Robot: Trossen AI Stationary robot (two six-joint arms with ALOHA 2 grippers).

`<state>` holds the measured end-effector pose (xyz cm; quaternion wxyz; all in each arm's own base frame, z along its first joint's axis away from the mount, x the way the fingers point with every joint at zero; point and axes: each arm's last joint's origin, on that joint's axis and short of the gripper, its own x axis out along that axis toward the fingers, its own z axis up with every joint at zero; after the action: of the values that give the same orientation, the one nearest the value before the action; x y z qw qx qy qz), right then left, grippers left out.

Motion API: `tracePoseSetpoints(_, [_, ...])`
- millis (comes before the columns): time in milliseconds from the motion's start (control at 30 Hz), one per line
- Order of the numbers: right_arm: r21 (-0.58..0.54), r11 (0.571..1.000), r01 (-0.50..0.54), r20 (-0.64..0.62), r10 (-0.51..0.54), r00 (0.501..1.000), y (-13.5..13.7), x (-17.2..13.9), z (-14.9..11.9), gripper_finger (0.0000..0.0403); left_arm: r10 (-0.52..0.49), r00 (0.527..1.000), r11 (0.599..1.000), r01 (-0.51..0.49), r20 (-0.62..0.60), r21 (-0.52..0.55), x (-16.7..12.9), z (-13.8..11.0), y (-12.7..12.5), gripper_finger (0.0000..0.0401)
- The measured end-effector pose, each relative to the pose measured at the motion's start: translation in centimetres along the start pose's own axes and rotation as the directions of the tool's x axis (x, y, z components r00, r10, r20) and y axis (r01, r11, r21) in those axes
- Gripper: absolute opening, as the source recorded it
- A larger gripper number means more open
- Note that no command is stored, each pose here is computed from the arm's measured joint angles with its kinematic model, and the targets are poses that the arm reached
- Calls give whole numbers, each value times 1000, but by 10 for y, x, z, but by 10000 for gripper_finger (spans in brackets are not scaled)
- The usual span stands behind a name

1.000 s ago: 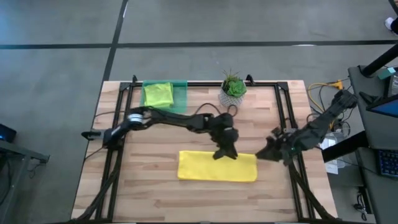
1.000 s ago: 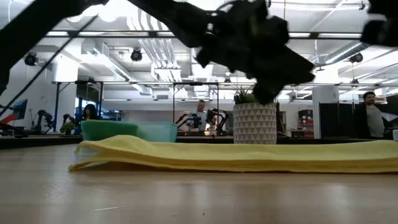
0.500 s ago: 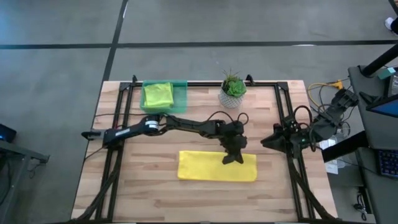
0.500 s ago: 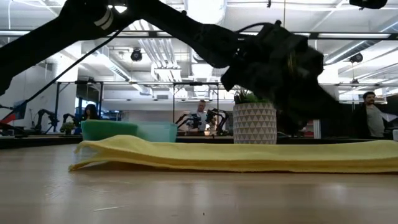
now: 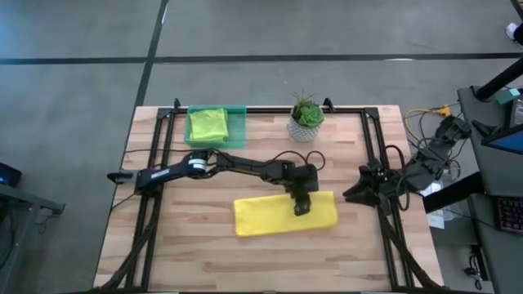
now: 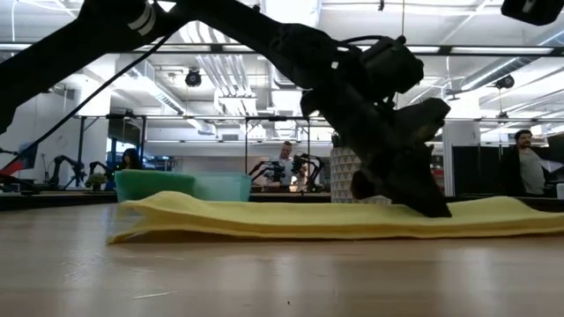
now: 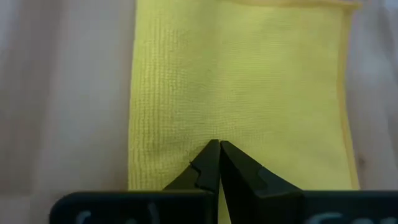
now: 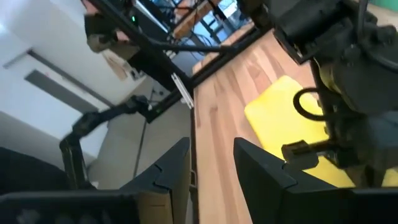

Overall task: Fold microfiber towels
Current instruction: Fold the yellow microfiber cloth

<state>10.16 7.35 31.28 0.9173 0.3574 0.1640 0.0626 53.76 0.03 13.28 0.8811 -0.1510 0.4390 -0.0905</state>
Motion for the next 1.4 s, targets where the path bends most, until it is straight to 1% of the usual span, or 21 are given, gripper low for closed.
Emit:
tracePoseSetpoints(100, [-18, 1000, 6, -26, -6, 1000, -1, -1, -3, 118, 91, 996, 993, -91, -10, -73, -3, -1, 3, 0])
tracePoseSetpoints(167, [-24, 1000, 5, -37, -6, 999, -1, -1, -4, 118, 159, 987, 979, -162, -28, -125, -8, -1, 4, 0])
tracePoseSetpoints(233, [-28, 1000, 1, -44, -3, 999, 0, -1, -5, 118, 252, 965, 948, -262, -76, -179, -15, -4, 7, 0])
tracePoseSetpoints(267, [-30, 1000, -1, -49, -1, 999, 0, -2, -6, 118, 302, 948, 926, -317, -102, -204, -19, -6, 8, 0])
tracePoseSetpoints(333, [-36, 999, -4, -58, 2, 998, 0, -2, -7, 118, 399, 899, 874, -432, -178, -223, -25, -13, 12, 0])
tracePoseSetpoints(467, [-46, 999, -1, -63, -2, 998, 0, -2, -8, 118, 510, 801, 801, -575, -314, -165, -38, -25, 17, 0])
tracePoseSetpoints(567, [-61, 998, 4, -65, -8, 998, 0, -1, -9, 118, 586, 714, 755, -653, -382, -63, -49, -32, 17, 0])
tracePoseSetpoints(667, [-72, 997, 21, -57, -25, 998, 0, 1, -9, 118, 655, 627, 704, -710, -422, 36, -62, -36, 16, 0])
tracePoseSetpoints(800, [-85, 996, 37, -52, -41, 998, 1, 4, -11, 118, 748, 513, 606, -786, -420, 119, -79, -36, 14, 0])
tracePoseSetpoints(833, [-90, 995, 43, -49, -47, 998, 1, 4, -11, 118, 758, 516, 603, -788, -399, 128, -89, -31, 11, 0])
tracePoseSetpoints(867, [-97, 994, 50, -45, -55, 997, 1, 5, -11, 118, 756, 536, 618, -774, -376, 137, -98, -26, 6, 0])
tracePoseSetpoints(900, [-102, 993, 57, -45, -62, 997, 1, 7, -12, 118, 740, 566, 649, -742, -363, 166, -106, -21, 1, 0])
tracePoseSetpoints(967, [-111, 992, 66, -44, -71, 997, 1, 8, -13, 118, 664, 651, 744, -625, -367, 237, -118, -17, -10, 0])
tracePoseSetpoints(1033, [-120, 990, 74, -48, -81, 996, 1, 10, -14, 118, 511, 751, 858, -423, -417, 291, -118, -22, -24, 0])
tracePoseSetpoints(1067, [-123, 989, 78, -50, -84, 995, 1, 12, -15, 118, 426, 785, 899, -314, -449, 304, -114, -27, -32, 0])
tracePoseSetpoints(1100, [-126, 989, 81, -53, -88, 995, 1, 13, -15, 118, 351, 808, 924, -216, -473, 317, -112, -31, -40, 0])
tracePoseSetpoints(1133, [-129, 988, 85, -56, -93, 994, 1, 14, -16, 118, 304, 814, 930, -142, -494, 338, -111, -36, -48, 0])
tracePoseSetpoints(1200, [-129, 987, 91, -60, -99, 993, 2, 16, -17, 118, 267, 814, 920, -55, -516, 389, -112, -46, -65, 0])
tracePoseSetpoints(1300, [-130, 987, 99, -67, -109, 992, 2, 19, -19, 118, 261, 772, 898, 26, -579, 440, -103, -71, -82, 0])
tracePoseSetpoints(1400, [-139, 983, 122, -58, -131, 990, 2, 22, -21, 118, 214, 736, 898, 110, -642, 426, -85, -97, -94, 0])
